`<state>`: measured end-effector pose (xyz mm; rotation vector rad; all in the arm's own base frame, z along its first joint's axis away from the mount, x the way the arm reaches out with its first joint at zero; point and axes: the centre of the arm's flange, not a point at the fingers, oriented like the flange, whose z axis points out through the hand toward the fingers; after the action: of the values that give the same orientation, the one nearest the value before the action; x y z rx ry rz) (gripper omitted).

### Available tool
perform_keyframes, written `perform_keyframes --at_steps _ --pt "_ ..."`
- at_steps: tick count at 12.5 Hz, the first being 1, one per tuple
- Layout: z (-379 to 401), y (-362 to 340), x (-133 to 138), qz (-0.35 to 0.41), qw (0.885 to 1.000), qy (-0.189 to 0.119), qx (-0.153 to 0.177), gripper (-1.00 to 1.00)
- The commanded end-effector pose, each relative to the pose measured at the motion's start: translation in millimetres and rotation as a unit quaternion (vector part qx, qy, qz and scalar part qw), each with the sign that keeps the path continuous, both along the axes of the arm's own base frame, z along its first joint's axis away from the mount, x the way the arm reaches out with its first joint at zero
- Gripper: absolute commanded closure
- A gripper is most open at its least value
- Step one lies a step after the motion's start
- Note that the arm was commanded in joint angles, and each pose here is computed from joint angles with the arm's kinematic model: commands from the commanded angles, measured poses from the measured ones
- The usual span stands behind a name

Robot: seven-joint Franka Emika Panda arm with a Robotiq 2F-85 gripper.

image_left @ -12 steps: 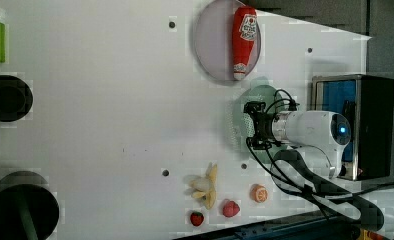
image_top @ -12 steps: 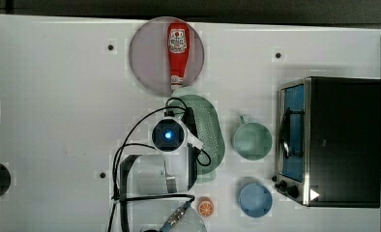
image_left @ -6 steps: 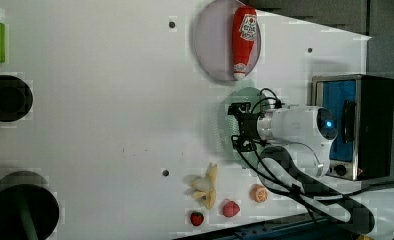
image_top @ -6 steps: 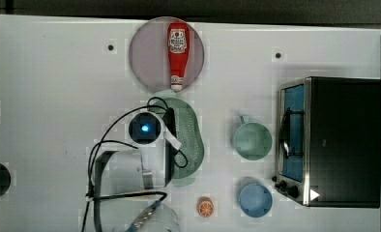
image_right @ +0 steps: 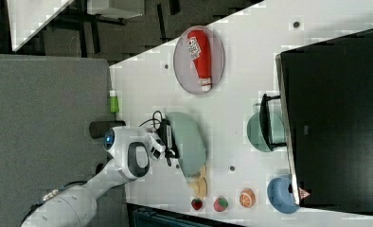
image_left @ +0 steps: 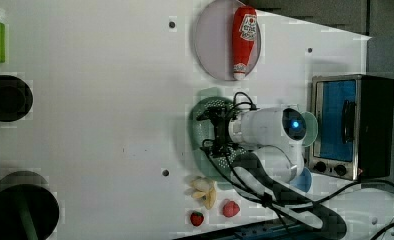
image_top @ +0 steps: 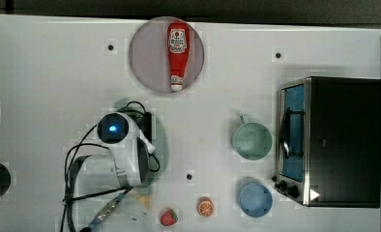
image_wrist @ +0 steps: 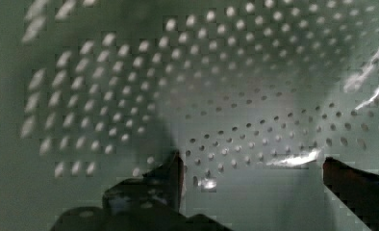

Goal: Drag strainer right to left.

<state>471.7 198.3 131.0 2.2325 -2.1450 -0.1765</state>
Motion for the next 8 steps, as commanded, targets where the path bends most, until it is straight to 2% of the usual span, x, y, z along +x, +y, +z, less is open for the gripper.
perform_keyframes --at_steps 1,8 --pt "13.0 42.6 7.3 -0.036 0.999 -0.009 0.004 -1.0" --pt "11.6 116.9 9.7 -0.028 0.999 -0.007 0.026 -1.0"
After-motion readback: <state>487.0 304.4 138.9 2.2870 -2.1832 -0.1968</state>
